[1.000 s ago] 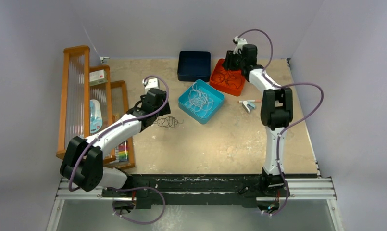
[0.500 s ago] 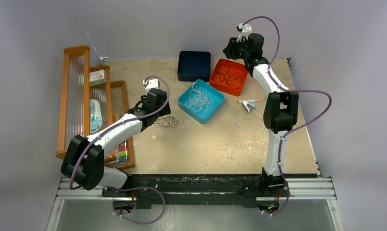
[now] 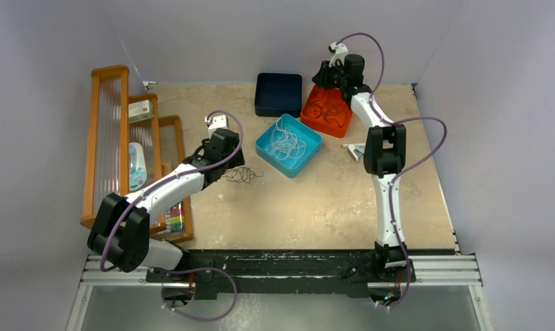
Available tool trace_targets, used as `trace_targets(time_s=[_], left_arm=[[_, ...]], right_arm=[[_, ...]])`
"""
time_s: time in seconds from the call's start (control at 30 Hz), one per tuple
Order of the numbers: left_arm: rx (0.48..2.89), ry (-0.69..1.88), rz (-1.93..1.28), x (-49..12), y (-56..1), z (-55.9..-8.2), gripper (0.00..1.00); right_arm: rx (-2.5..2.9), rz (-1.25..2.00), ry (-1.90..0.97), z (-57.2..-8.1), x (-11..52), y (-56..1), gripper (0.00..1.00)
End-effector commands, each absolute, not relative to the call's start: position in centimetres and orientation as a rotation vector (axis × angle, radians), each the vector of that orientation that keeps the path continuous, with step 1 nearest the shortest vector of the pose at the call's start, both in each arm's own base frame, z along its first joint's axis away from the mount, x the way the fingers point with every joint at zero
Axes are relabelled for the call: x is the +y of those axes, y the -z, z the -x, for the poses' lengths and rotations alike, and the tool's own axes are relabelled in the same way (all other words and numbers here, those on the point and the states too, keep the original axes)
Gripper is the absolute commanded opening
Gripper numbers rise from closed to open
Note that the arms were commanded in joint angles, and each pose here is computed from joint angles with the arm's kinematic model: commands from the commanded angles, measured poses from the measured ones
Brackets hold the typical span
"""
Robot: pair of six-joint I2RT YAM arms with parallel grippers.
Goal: Untangle the cables
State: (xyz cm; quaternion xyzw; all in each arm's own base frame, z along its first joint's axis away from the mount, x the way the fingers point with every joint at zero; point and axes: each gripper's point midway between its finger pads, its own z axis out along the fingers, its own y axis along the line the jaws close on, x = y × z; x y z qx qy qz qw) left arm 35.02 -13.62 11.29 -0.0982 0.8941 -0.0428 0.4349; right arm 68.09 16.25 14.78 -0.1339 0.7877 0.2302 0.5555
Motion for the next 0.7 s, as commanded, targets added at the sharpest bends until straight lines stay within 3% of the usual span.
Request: trace_targets(time_s=[0.0,0.3,0.67], left_arm=[[2.199,0.136,0.271,-13.7,-11.8,-35.3,0.61],[2.209,0.134,0.264,-13.8,-11.4,-35.3,0.61],[2.215,0.13,0.258,-13.8,-11.2,-35.2,0.61]], right_arm=[[1.74,0.339,-0.549,-69.1,16.4,-19.7,0.3],[1.778,0.319,-0.541,-69.9,16.3,-16.5,0.21],[1.822,0.307,-0.549,-69.9,16.3,-14.2,0.19]])
